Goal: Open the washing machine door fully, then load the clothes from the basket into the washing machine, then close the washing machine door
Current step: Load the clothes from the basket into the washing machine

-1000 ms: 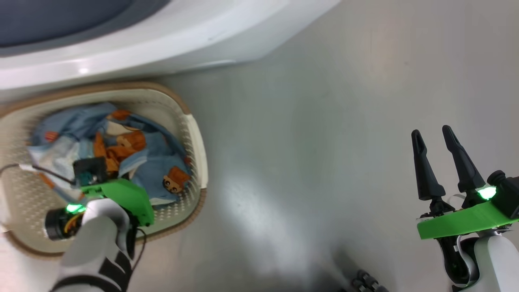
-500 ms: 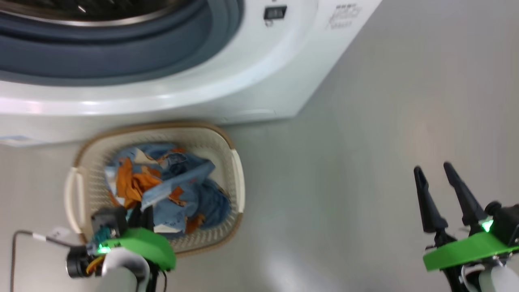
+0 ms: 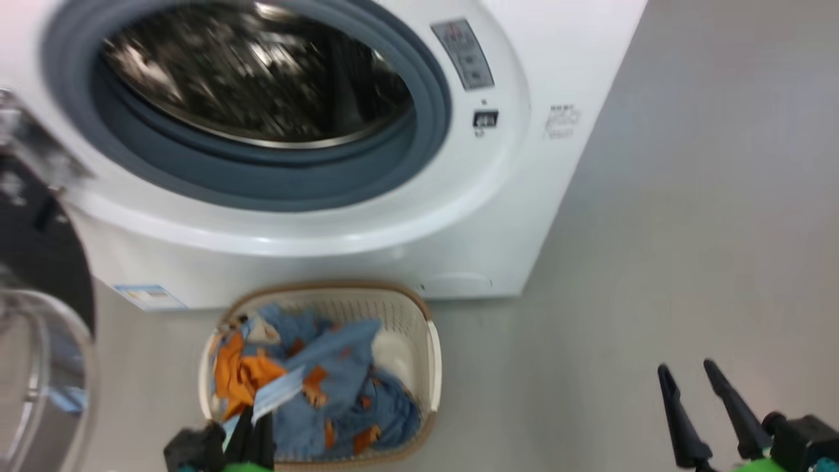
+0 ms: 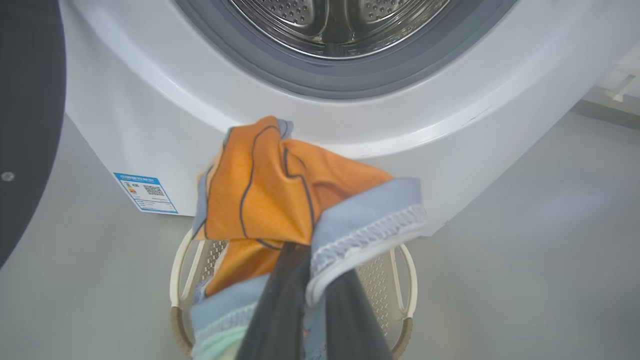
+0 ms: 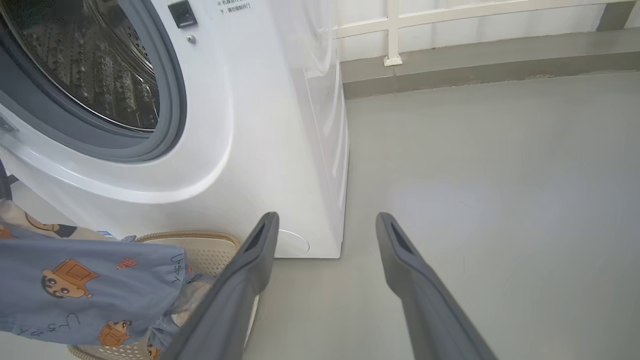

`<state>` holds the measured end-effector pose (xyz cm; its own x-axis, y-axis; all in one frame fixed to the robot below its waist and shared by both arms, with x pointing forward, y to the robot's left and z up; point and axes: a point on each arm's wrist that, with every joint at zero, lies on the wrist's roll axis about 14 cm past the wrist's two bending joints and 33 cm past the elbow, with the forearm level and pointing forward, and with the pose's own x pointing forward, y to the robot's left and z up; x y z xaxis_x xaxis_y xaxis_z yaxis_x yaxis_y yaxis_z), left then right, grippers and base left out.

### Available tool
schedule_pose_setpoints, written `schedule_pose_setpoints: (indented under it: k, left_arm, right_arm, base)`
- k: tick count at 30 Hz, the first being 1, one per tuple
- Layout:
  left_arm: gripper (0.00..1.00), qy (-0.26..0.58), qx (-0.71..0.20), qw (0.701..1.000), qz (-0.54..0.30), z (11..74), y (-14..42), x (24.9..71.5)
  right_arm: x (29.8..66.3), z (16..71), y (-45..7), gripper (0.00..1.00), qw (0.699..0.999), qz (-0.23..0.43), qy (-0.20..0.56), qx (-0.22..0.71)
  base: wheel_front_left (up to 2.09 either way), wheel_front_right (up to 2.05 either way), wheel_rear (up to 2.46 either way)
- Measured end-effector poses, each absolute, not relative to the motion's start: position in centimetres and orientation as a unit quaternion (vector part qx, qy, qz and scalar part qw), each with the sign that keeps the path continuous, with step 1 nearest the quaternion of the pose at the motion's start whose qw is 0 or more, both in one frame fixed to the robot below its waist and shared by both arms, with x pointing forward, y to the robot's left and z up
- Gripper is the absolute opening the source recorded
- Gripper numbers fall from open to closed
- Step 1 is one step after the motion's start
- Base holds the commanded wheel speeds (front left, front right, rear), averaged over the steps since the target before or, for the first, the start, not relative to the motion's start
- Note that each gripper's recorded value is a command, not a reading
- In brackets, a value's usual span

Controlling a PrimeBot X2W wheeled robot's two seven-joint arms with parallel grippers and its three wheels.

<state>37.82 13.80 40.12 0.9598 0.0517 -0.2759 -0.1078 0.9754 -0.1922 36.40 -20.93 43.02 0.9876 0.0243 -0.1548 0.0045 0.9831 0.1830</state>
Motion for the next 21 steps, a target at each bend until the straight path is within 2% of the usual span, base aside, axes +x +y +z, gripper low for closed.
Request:
schedule_pose_setpoints:
  k: [11,21]
  left_arm:
    - [0.0,0.054,-0.112,0.989,0.082,45.5,16.8,34.0]
    - [0.0,-0.006,-0.11,0.99,0.089,49.0,17.8,33.0]
  right_arm:
    - [34.1,45.5,-19.1,1.0,0.995,0.024,0.042,0.088]
    - [33.0,46.3,-19.1,1.0,0.997,0.023,0.029,0.073]
  base:
    - [0.0,0.0,0.0]
    - [0.0,0.0,0.0]
